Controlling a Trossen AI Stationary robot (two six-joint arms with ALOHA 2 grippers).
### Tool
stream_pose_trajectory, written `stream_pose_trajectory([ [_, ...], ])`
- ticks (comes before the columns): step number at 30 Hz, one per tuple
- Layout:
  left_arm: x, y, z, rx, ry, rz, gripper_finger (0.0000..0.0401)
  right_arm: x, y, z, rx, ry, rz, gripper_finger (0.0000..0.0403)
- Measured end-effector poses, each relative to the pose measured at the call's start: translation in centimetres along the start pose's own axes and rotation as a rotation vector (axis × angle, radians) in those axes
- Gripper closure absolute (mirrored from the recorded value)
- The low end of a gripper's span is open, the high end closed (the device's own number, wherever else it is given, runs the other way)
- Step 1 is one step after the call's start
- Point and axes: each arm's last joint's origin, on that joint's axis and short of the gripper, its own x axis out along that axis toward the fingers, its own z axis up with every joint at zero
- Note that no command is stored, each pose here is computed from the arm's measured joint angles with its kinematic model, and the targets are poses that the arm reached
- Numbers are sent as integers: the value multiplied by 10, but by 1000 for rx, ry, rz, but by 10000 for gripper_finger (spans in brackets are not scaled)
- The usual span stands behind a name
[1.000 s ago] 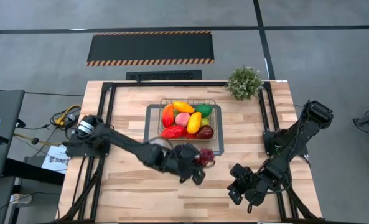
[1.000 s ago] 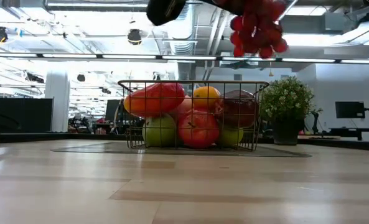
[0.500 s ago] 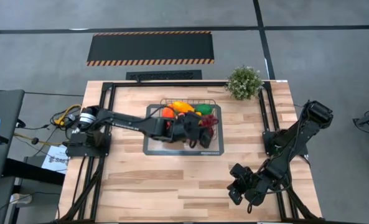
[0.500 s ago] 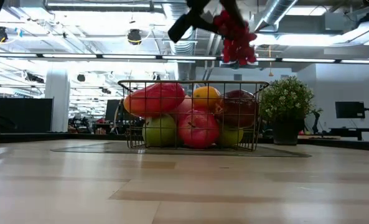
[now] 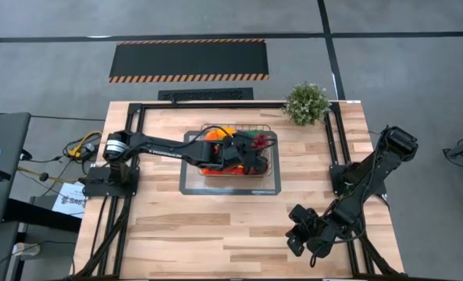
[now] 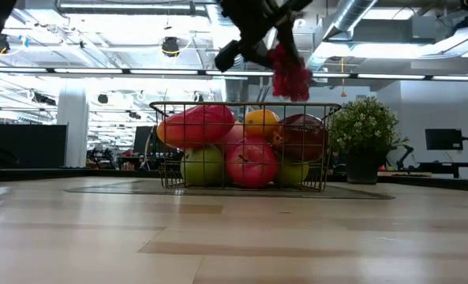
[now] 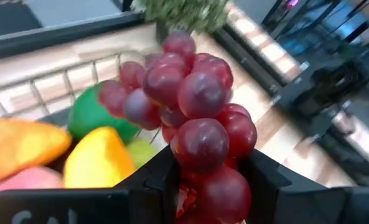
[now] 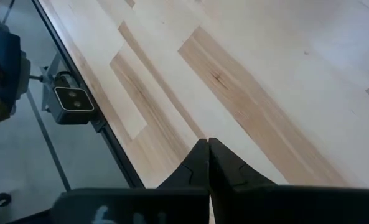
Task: Build produce basket
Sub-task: Put the red grapes into the bin, then return to Home Position
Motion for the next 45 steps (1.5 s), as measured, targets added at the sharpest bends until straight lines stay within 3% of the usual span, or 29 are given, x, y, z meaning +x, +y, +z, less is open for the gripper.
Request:
stream_pose_trajectory([
  [9,18,4,-16,26,1,85,289,0,0,0,2,0,-2,390],
  [19,31,4,-30,2,38,97,283,0,0,-1,0,1,0,390],
  [23,30,5,-30,5,40,105,258,0,0,-1,-3,1,0,390],
  [32,30,4,-31,7,72,84,155,0,0,-1,-3,1,-1,390],
  [37,29,2,-33,-1,153,16,127,0,0,0,-1,0,0,390],
  [45,9,-5,-25,-33,350,-200,126,-6,2,14,23,-22,33,390],
])
